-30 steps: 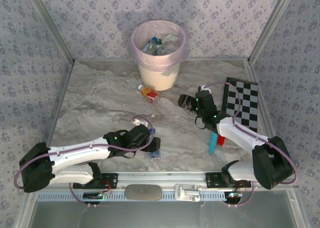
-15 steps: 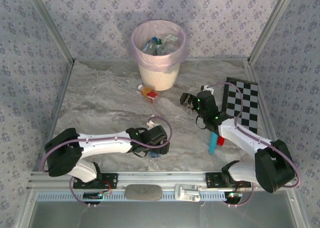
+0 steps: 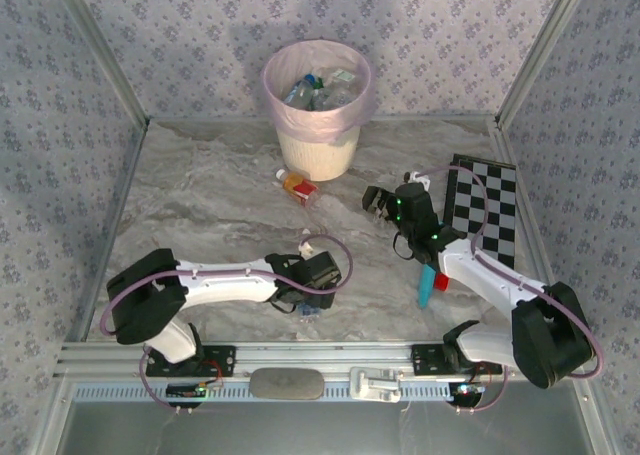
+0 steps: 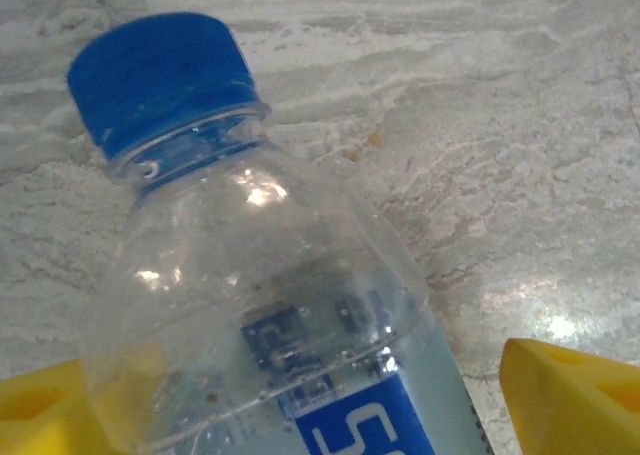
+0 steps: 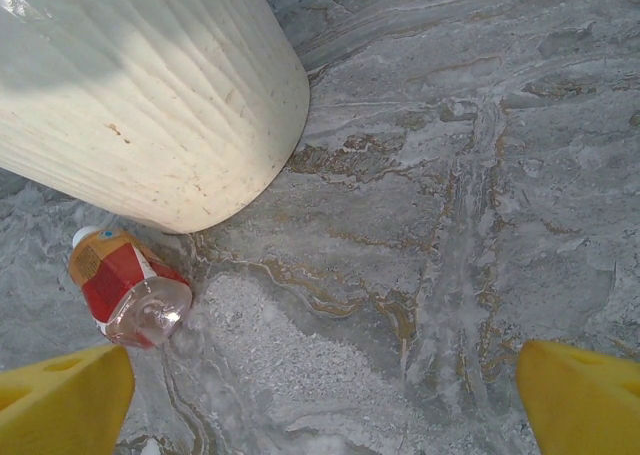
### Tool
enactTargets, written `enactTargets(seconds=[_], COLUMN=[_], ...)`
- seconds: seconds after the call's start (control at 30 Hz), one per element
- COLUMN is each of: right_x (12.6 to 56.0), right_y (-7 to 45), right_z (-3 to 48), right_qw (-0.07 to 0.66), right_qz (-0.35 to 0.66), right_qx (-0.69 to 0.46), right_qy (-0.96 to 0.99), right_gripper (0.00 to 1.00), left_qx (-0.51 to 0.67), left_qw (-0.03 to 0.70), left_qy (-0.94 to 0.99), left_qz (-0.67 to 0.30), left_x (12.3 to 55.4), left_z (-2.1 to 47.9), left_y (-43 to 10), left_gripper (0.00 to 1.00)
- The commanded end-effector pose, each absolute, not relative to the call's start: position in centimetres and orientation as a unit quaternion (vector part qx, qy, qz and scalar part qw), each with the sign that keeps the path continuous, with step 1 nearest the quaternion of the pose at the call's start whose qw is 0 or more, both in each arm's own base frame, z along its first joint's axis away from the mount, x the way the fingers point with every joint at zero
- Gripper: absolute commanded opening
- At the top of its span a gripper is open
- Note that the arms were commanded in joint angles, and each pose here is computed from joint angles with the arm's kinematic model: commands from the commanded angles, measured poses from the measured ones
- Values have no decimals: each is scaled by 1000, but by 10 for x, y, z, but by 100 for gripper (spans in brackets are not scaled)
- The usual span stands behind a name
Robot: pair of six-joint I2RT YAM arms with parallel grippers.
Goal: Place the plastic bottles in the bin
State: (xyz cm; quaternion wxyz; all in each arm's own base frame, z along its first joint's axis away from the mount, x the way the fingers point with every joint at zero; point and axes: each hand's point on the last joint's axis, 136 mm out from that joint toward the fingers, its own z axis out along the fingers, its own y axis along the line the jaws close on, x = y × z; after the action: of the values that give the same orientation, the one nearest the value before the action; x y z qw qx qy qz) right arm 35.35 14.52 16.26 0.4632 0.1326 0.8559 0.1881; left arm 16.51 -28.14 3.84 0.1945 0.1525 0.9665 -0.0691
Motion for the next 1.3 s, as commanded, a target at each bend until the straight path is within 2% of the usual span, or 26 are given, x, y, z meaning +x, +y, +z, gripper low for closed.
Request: enactTargets(seconds=[0.0, 0.3, 0.73, 0.93, 1.27], right_x=[351, 349, 351, 353, 355], right_y=[136, 132, 137, 139, 146], right_z=[165, 167, 163, 165, 166], right_qw=[468, 472, 466, 466, 462], right_qz=[177, 177, 185, 187, 202], right_qx=[145, 149, 149, 148, 144], right_qy=[854, 851, 852, 852, 852], right_gripper=[100, 100, 100, 100, 100], left_qx=[157, 143, 109, 56, -54], left_qw=[203, 211, 262, 333, 520], left_qy=[965, 965, 957, 939, 842], left_qz=[-49, -56, -65, -67, -133], left_x=[169, 175, 188, 213, 286], left_z=[41, 43, 65, 102, 218], left_y=[-277, -272, -259, -237, -186], left_gripper=[80, 59, 47, 45, 43])
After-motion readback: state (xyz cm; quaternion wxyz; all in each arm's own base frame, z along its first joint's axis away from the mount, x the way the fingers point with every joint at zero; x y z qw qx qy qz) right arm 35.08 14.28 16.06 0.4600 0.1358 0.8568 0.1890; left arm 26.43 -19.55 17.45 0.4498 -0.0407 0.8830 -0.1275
